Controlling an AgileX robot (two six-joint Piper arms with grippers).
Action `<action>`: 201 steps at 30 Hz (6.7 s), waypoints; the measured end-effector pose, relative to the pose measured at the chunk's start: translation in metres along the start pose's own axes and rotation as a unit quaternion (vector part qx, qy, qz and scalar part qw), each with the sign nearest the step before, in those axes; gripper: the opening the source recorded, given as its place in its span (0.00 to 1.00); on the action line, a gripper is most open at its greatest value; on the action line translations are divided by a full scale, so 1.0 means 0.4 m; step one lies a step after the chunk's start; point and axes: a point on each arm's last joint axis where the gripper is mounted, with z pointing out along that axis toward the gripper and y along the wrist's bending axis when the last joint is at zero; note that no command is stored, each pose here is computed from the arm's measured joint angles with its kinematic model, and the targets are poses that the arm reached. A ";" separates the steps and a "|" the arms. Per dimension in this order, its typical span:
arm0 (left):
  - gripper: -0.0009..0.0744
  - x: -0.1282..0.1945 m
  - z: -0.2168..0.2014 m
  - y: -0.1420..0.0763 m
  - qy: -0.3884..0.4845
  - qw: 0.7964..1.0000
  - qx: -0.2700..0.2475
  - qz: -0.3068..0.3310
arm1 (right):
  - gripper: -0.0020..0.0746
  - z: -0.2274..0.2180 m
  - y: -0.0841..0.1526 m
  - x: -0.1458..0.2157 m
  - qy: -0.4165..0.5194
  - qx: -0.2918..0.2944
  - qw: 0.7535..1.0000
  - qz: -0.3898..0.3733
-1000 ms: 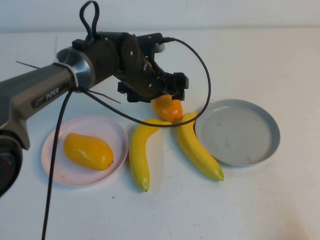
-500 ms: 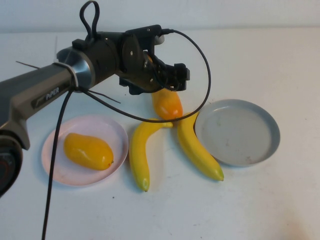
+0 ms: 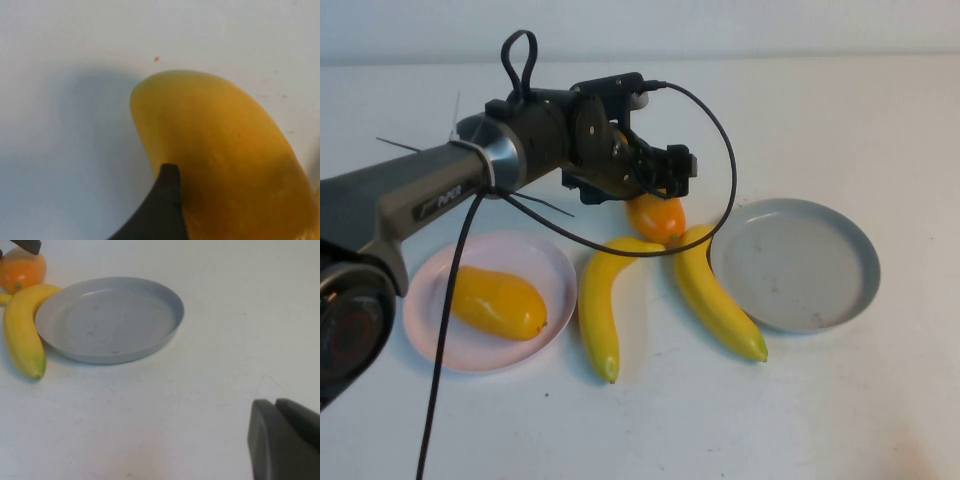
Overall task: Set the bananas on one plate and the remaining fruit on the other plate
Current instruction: Put one type of fruit in the left plate, then put another type of fruit in the right plate
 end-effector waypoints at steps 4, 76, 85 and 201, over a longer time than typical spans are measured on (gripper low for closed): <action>0.90 -0.001 0.022 0.001 0.004 1.000 -0.001 0.000 | 0.00 0.000 0.000 0.000 0.000 0.000 1.000 0.000; 0.76 0.038 -0.378 0.049 0.204 0.955 -0.142 0.159 | 0.00 0.000 0.000 0.000 0.001 0.000 1.000 0.000; 0.76 0.081 -0.321 0.117 0.194 0.967 -0.151 0.073 | 0.00 0.000 0.000 0.000 0.001 0.000 1.000 0.000; 0.01 0.760 -0.715 0.309 -0.469 0.867 -0.130 0.108 | 0.00 0.000 0.000 0.000 0.001 0.000 1.000 0.001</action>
